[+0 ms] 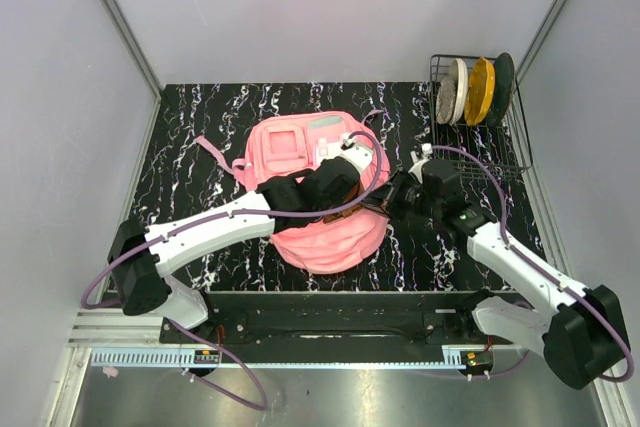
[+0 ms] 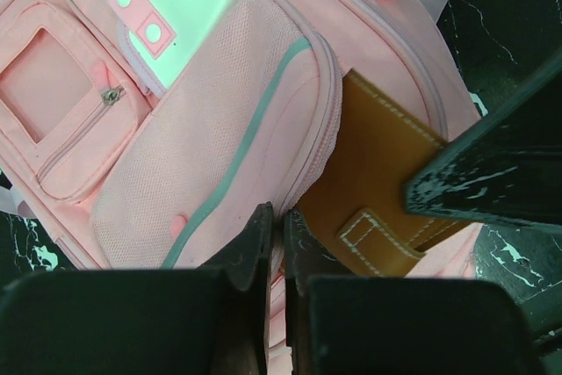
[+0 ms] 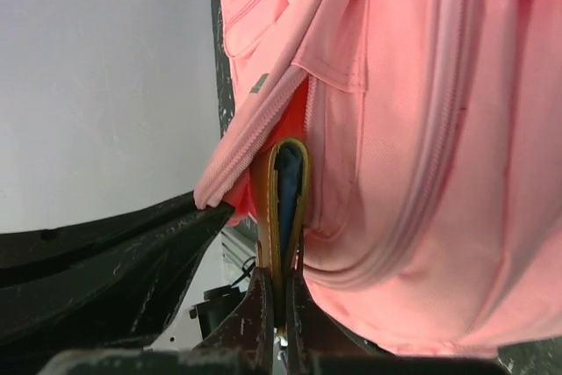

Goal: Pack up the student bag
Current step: Place the personal item in the student bag.

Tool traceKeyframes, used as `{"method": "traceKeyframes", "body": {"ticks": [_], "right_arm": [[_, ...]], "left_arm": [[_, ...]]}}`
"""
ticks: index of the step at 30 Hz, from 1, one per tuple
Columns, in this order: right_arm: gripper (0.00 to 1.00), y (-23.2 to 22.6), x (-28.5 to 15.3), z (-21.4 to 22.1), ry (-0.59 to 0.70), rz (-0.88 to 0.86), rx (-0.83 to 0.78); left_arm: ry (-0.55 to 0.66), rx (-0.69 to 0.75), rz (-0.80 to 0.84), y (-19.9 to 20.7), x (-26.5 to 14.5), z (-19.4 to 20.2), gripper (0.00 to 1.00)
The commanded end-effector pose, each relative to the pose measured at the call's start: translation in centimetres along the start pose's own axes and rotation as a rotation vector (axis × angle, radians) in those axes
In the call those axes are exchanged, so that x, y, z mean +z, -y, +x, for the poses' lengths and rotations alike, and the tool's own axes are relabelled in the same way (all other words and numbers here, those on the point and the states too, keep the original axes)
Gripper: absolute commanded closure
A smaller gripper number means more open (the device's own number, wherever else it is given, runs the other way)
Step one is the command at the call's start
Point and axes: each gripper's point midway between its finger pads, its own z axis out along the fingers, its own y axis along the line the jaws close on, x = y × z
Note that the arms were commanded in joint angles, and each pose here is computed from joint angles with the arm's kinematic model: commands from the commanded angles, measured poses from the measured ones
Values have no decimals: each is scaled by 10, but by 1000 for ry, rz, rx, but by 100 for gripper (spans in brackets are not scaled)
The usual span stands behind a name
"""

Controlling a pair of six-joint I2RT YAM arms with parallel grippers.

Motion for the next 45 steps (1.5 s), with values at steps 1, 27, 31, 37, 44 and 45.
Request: {"method": "traceKeyframes", "body": {"ticks": [1,27,31,37,44,45], "right_arm": [[100,-22,19,-4,10,-79,-8],[71,-15,76,-34,142,-1,-45],[56,-17,65,-31,144,-6,-81],[41,-11,31,-44,254,78,-142],[41,19,7,-34,266,172,-137],[40,17,-4,-36,294,170,-143]], "left_arm": [[252,-162,90,7,-34,-76,100],[325,-217,155,13,-60,-94,100],[321,-223,140,10,-59,-91,100],[308,-230,128,10,-55,-84,100],[289,-230,121,11,-51,-79,76],[286,-228,126,12,-50,-78,66]]}}
